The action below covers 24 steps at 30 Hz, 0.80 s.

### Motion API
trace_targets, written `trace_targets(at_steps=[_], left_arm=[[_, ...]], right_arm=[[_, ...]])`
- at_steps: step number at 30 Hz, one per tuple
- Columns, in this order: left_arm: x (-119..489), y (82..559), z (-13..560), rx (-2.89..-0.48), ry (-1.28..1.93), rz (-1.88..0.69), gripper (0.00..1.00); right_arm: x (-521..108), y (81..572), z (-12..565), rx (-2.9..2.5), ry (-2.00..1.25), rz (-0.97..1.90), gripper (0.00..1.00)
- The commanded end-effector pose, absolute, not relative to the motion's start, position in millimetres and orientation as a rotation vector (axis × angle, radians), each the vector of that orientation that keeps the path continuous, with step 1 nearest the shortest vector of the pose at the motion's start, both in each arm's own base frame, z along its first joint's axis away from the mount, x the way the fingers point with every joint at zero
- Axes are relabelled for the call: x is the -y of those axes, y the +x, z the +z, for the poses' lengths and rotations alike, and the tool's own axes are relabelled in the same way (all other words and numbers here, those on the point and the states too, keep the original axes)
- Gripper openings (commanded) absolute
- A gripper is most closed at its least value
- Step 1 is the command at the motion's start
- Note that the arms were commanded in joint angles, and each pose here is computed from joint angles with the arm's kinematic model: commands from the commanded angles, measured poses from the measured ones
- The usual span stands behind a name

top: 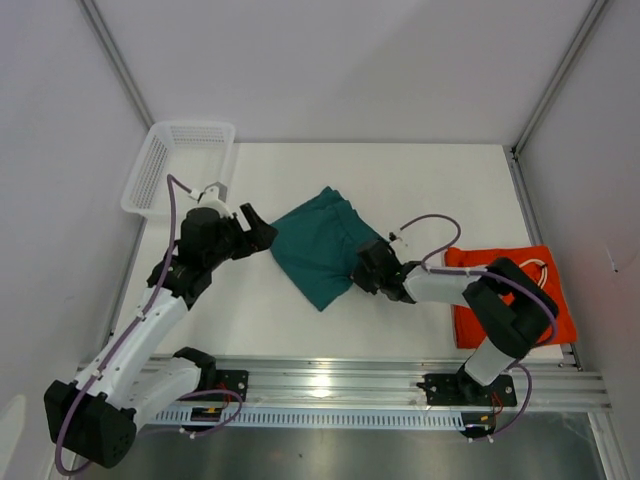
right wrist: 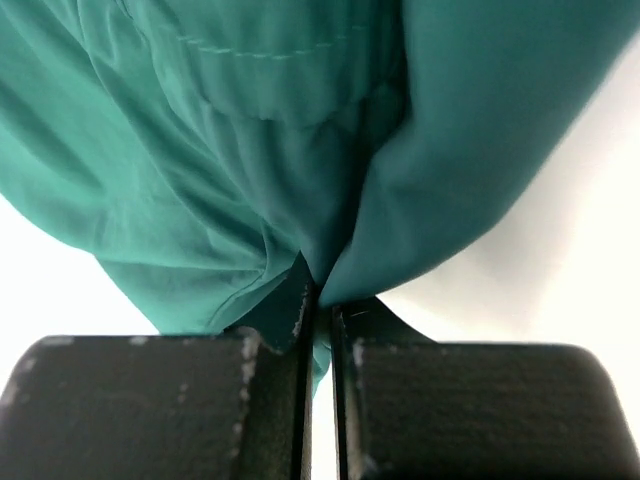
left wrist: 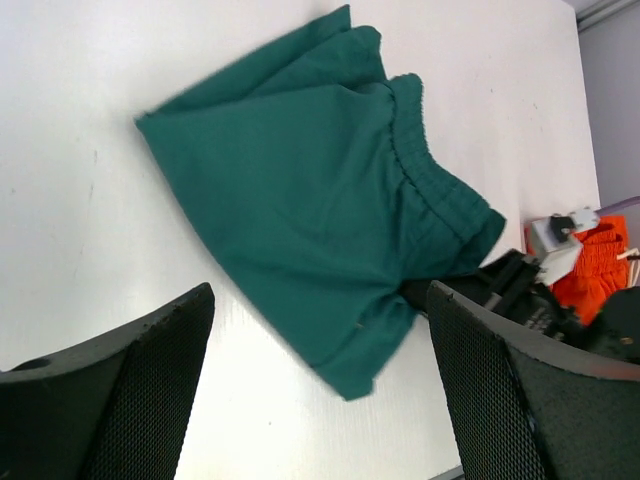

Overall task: Fold and stack the shorts
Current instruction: Neatly place the folded shorts to the corner

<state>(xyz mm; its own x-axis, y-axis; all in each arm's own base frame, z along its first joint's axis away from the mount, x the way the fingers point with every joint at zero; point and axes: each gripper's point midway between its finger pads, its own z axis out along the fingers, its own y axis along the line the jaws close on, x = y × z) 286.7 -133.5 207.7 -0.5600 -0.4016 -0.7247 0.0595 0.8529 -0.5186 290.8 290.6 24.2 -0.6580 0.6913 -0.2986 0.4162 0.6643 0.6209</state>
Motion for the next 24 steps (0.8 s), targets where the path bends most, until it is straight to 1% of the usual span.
trace_targets(at_steps=[1,3,5,6,8,9,12,13,14,15,16,18,19,20,22,23,24], left_arm=[[148,296,209,-2.051,-0.191,-0.682,0.88],[157,302,194,-2.088,-0.185,-0.692,0.88],[168,310,191,-2.092,-0.157,-0.707,0.88],[173,316,179,-2.13,-0.15,-0.696,0.88],[182,327,176,-2.136,-0.107,-0.689,0.88],[189,340,173,-2.137,-0.086,-0.694,0.89],[198,364,153,-2.187,-0.001,-0.65,0.91],[205,376,160,-2.163,0.037,-0.659,0.91],[209,382,154,-2.168,0.103,-0.657,0.92],[216,394,162,-2.141,0.14,-0.679,0.93],[227,401,152,-2.161,0.188,-0.726,0.94],[234,420,160,-2.095,0.238,-0.796,0.94],[240,426,150,-2.111,0.253,-0.856,0.95],[236,439,156,-2.087,0.244,-0.868,0.95],[235,451,152,-2.081,0.25,-0.873,0.94],[236,465,153,-2.07,0.269,-0.862,0.91],[238,467,144,-2.103,0.279,-0.862,0.89]], right_arm=[[-224,252,3,-2.57,0.504,0.405,0.0],[-205,266,12,-2.588,0.416,0.387,0.01],[-177,278,14,-2.636,0.344,0.291,0.02],[-178,298,28,-2.612,0.322,0.292,0.02],[-163,309,21,-2.675,0.247,0.238,0.03],[-163,328,33,-2.654,0.193,0.232,0.04],[-153,340,18,-2.723,0.105,0.152,0.05],[-154,351,22,-2.708,0.086,0.146,0.06],[-154,352,13,-2.73,0.065,0.126,0.06],[-151,355,11,-2.733,0.055,0.112,0.06],[-153,360,11,-2.727,0.047,0.121,0.06],[-152,365,8,-2.72,0.037,0.14,0.06],[-153,365,8,-2.722,0.024,0.157,0.06],[-154,367,8,-2.715,0.02,0.169,0.07],[-153,370,8,-2.713,0.012,0.181,0.08],[-151,371,7,-2.717,0.012,0.176,0.08],[-151,371,4,-2.725,0.013,0.177,0.07]])
